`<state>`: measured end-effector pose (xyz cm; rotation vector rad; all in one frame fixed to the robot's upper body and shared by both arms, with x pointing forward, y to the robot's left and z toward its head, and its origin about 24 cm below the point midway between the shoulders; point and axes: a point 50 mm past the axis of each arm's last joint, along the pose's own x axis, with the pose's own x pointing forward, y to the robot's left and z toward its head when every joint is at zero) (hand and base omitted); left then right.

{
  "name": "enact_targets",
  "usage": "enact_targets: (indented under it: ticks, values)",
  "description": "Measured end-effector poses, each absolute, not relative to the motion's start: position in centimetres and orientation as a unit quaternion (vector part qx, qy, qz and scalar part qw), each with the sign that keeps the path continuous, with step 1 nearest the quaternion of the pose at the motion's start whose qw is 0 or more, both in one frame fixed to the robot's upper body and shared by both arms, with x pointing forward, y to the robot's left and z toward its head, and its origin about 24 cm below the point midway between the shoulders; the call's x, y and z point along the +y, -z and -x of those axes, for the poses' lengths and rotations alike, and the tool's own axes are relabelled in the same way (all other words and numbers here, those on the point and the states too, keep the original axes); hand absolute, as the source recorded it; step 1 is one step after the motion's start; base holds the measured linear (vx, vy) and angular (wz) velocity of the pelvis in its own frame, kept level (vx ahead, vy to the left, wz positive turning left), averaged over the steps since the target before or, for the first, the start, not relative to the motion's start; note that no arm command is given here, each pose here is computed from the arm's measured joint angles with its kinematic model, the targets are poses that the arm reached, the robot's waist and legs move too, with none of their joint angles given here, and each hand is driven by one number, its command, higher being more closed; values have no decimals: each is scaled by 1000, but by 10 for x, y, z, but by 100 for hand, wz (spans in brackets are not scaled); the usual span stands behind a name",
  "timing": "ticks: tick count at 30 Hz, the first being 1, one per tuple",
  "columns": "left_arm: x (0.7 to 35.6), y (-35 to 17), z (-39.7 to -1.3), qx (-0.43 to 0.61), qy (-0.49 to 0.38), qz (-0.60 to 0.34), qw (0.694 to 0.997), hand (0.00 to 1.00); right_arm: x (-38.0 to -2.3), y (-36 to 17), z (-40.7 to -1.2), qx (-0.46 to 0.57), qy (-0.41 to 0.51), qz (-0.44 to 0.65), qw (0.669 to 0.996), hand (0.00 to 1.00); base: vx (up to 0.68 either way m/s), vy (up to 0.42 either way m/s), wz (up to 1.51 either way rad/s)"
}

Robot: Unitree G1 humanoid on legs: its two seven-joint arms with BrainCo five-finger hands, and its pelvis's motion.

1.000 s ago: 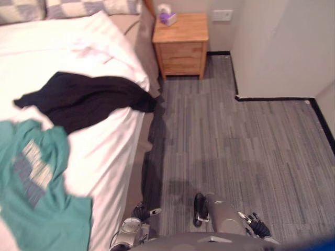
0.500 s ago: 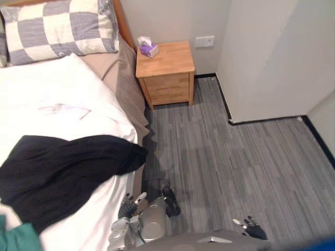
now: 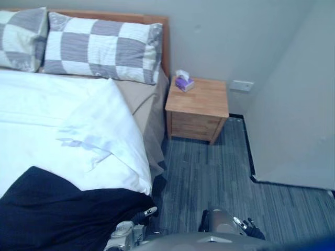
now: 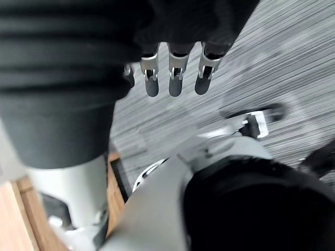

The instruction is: Tidy the bed and pick cloth on bed and put in laundry

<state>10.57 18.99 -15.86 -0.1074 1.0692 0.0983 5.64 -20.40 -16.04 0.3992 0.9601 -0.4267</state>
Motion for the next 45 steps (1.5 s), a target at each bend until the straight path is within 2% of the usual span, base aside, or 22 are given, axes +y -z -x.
enact_targets:
  ticks: [9, 16, 20, 24, 27, 30, 33, 36, 40, 45]
  values:
    - [173, 160, -99, 502, -47, 65, 861, 0, -214, 158, -51, 456, 212, -173, 847, 0, 178, -129, 24]
    - [186, 156, -95, 477, -88, 53, 873, 0, -206, 160, -56, 485, 156, -123, 852, 0, 33, 17, 54]
    - [197, 149, -101, 449, -136, 78, 880, 0, -211, 161, -45, 508, 166, -106, 838, 0, 38, -59, 127]
    - [190, 150, -102, 447, -102, 93, 884, 0, -220, 158, -63, 491, 174, -106, 847, 0, 130, 63, 74]
    - [192, 149, -107, 449, -55, 84, 888, 0, -211, 157, -84, 466, 175, -133, 857, 0, 252, 87, 75]
    - [186, 150, -106, 464, -11, 74, 883, 0, -212, 158, -83, 466, 186, -142, 853, 0, 148, 137, 158]
    - [185, 152, -106, 467, -8, 80, 881, 0, -213, 156, -85, 454, 182, -132, 862, 0, -103, 62, 153]
    - [200, 150, -104, 455, -36, 82, 886, 0, -200, 159, -79, 459, 169, -127, 863, 0, -206, -36, 157]
    - [194, 154, -94, 452, -78, 122, 880, 0, -209, 156, -88, 448, 165, -110, 872, 0, 74, -170, 45]
    - [199, 154, -91, 442, -117, 145, 878, 0, -198, 158, -89, 463, 124, -93, 873, 0, 61, -76, 28]
